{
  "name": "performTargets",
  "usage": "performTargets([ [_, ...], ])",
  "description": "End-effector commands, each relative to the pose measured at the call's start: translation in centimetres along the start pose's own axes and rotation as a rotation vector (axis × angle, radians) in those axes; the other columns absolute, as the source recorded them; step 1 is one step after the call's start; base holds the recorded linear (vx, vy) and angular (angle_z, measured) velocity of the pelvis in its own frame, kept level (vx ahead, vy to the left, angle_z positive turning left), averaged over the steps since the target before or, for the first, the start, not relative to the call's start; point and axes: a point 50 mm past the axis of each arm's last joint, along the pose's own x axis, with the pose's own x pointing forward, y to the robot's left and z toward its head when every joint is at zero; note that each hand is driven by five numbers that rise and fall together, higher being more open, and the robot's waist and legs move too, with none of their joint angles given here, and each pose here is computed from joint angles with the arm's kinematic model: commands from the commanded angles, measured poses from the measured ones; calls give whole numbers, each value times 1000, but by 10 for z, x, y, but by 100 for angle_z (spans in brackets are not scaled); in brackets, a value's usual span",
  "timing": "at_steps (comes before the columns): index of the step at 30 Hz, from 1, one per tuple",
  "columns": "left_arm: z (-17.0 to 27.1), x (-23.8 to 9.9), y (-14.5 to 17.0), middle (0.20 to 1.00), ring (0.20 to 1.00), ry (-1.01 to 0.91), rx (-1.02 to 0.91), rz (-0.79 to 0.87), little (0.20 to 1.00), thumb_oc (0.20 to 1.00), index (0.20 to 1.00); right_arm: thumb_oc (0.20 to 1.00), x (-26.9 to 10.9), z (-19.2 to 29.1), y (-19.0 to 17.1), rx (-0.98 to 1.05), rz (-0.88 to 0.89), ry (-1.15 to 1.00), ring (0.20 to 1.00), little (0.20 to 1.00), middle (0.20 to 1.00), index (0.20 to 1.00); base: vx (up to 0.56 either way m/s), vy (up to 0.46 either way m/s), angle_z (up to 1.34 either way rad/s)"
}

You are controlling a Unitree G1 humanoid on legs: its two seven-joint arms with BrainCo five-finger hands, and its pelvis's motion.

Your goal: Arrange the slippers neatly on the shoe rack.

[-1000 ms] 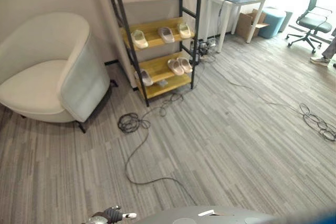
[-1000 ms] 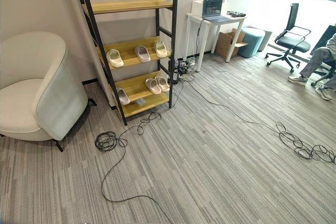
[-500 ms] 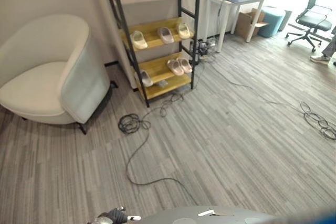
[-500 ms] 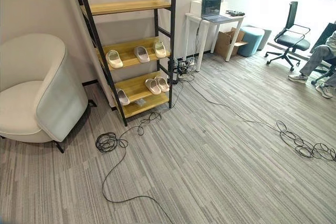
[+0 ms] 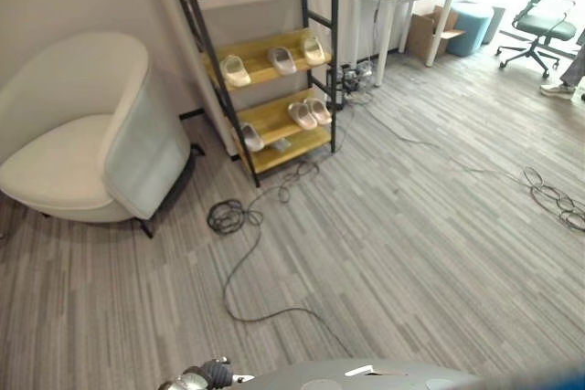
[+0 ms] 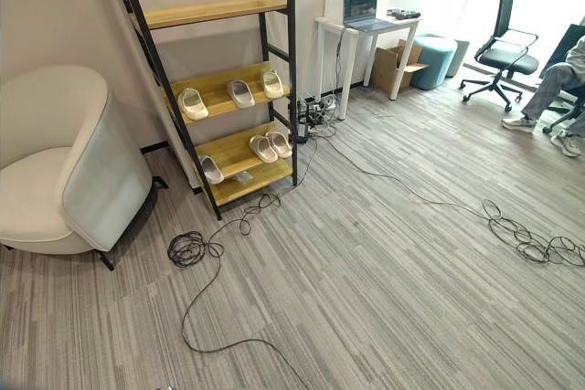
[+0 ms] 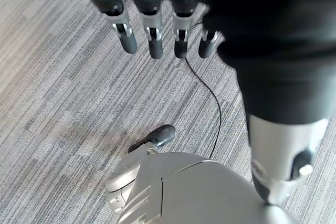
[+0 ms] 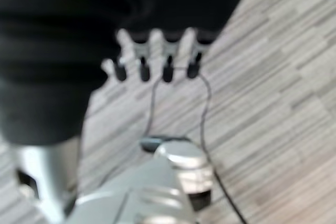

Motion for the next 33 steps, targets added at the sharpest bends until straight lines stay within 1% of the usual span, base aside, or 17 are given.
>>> performTargets([
  [1, 40, 4, -12, 1000, 1000, -97, 100, -36, 1000, 1000, 1000, 1000, -3, 19, -19, -33, -56, -45, 1000, 1000, 1000, 1000, -30, -141, 0],
  [8, 57, 4, -14, 1000, 1000, -147, 156, -37, 1000, 1000, 1000, 1000, -3, 25, -21, -27, -63, -49, 1000, 1000, 1000, 1000, -31, -133, -10],
  [11, 54, 4, -17, 1000, 1000, -133, 153, -48, 1000, 1000, 1000, 1000, -3, 20, -23, -31, -62, -34, 1000, 1000, 1000, 1000, 121, -81, -13],
  [12, 45, 5, -19, 1000, 1000, -106, 147, -54, 1000, 1000, 1000, 1000, -3, 18, -22, -35, -59, -30, 1000, 1000, 1000, 1000, 163, -51, -20],
  [14, 40, 5, -19, 1000, 1000, -91, 145, -59, 1000, 1000, 1000, 1000, -3, 18, -20, -42, -52, -31, 1000, 1000, 1000, 1000, 168, -48, -23],
  [18, 26, 4, -18, 1000, 1000, -57, 133, -62, 1000, 1000, 1000, 1000, -2, 17, -16, -55, -37, -29, 1000, 1000, 1000, 1000, 289, -94, -65],
  [22, 21, 3, -18, 1000, 1000, -49, 130, -60, 1000, 1000, 1000, 1000, -1, 14, -11, -61, -23, -17, 1000, 1000, 1000, 1000, 372, -49, -118],
  [23, 17, 3, -14, 1000, 1000, -37, 110, -48, 1000, 1000, 1000, 1000, 0, 8, -3, -79, 2, 6, 1000, 1000, 1000, 1000, 289, -12, -93],
  [28, 19, 2, -5, 1000, 1000, -49, 95, -22, 1000, 1000, 1000, 1000, 1, 2, 5, -108, 30, 25, 1000, 1000, 1000, 1000, 352, -6, -32],
  [30, 26, 3, -5, 1000, 1000, -78, 75, -14, 1000, 1000, 1000, 1000, 2, 15, 7, -149, 38, -12, 1000, 1000, 1000, 1000, 342, 24, -32],
  [33, 36, 3, -5, 1000, 1000, -99, 87, -10, 1000, 1000, 1000, 1000, 1, 29, 6, -161, 38, -58, 1000, 1000, 1000, 1000, 242, -57, -9],
])
